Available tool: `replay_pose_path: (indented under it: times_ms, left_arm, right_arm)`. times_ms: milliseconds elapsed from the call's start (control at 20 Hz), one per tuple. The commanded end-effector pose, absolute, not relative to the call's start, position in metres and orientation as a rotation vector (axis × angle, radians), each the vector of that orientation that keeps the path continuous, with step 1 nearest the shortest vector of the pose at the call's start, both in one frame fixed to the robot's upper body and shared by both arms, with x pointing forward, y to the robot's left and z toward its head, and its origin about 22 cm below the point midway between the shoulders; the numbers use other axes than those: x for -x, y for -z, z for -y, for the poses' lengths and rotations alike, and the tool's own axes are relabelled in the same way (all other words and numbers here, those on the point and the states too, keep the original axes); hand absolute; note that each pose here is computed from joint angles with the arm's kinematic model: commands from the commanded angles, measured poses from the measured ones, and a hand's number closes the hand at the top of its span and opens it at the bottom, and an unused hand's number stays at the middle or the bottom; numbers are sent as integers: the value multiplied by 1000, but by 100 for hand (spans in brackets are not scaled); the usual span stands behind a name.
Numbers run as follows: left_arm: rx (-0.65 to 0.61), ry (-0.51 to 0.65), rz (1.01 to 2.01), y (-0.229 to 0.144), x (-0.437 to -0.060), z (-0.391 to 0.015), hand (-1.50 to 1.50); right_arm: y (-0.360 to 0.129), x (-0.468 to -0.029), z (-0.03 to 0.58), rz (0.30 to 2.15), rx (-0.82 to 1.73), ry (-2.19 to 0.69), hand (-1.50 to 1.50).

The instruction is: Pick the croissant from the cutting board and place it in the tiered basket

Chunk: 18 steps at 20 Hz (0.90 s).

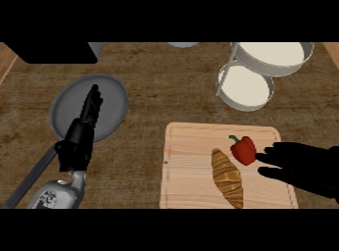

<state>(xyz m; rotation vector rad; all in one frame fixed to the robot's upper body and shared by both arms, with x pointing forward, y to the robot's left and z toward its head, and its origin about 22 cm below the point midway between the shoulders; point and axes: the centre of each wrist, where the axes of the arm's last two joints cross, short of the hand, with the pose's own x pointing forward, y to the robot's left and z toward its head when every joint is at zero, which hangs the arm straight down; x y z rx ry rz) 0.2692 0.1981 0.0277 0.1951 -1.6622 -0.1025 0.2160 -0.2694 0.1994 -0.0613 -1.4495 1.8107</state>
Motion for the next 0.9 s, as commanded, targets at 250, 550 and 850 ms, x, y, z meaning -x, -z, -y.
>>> replay_pose_path:
  times_ms: [250, 550, 850]
  left_arm:
    - [-187, 120, 1658, -27, -277, -195, 0]
    - [-190, 105, 1671, -35, -280, -217, 0]
    - [-184, 116, 1672, -40, -288, -202, 0]
  right_arm:
    - [-176, -209, 265, 1399, 180, -1896, -150]
    - [-175, -215, 259, 1412, 205, -1939, -150]
    - [-166, -223, 267, 1506, 256, -2021, -150]
